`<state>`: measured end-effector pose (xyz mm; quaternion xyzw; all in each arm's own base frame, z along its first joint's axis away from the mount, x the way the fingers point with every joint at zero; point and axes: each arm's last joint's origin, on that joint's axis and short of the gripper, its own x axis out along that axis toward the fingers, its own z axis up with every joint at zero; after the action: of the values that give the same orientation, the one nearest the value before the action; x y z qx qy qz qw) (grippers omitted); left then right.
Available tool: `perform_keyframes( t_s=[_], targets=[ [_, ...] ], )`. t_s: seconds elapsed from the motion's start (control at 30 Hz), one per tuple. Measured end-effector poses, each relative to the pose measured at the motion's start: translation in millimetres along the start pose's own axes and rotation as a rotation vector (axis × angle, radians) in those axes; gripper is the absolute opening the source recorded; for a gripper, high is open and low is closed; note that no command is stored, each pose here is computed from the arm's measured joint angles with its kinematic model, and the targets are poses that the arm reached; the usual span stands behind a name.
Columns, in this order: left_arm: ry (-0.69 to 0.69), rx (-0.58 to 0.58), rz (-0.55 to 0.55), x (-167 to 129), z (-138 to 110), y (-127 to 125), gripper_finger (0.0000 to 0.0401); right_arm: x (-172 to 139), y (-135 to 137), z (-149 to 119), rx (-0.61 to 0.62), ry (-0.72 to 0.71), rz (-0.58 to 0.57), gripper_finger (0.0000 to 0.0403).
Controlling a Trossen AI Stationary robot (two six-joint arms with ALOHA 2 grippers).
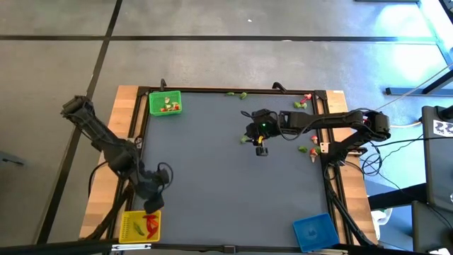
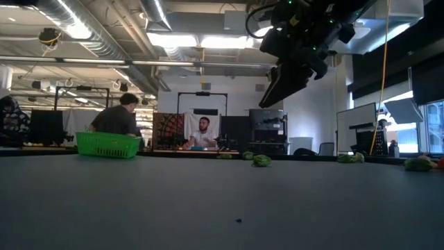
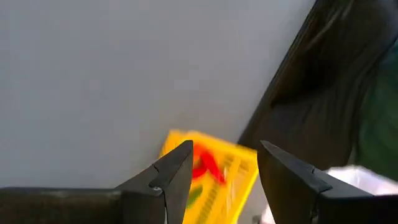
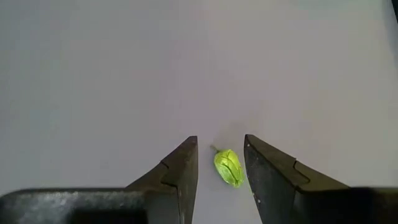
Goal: Sort produce into baskets
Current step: Put the green chili pepper into the blue bin
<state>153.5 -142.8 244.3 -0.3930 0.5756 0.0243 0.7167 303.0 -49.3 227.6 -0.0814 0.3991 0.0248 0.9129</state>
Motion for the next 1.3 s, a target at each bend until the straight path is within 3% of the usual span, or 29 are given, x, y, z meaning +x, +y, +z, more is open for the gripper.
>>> perform_keyframes(
  t_s=[0.33,0.6,0.73,0.9,1.1,1.3],
  targets=[
    [-0.200,0.175,0.033,-15.0,49.2,15.1,0.0173,-0.8,-6.4,-5.9,0.108,0.048,-0.034,0.0140],
    [-0.271,0.367,0.095,-19.4,75.1,30.1,0.0167,0.2,-11.0,-11.9,0.138,0.098,-0.054,0.0240],
    [-0.298,0.418,0.162,-11.8,82.7,51.0,0.0156,10.0,-14.4,-16.2,0.117,0.138,-0.093,0.0264],
    [-0.373,0.455,0.196,-0.2,92.5,77.0,0.0145,31.9,-20.0,-28.1,0.142,0.210,-0.083,0.0255],
    [-0.494,0.516,0.190,9.8,103.5,94.0,0.0141,57.0,-22.5,-32.8,0.124,0.201,-0.093,0.0234],
    [-0.595,0.463,0.210,17.1,107.4,107.4,0.0141,76.7,-19.5,-39.4,0.095,0.195,0.002,0.0211]
  ],
)
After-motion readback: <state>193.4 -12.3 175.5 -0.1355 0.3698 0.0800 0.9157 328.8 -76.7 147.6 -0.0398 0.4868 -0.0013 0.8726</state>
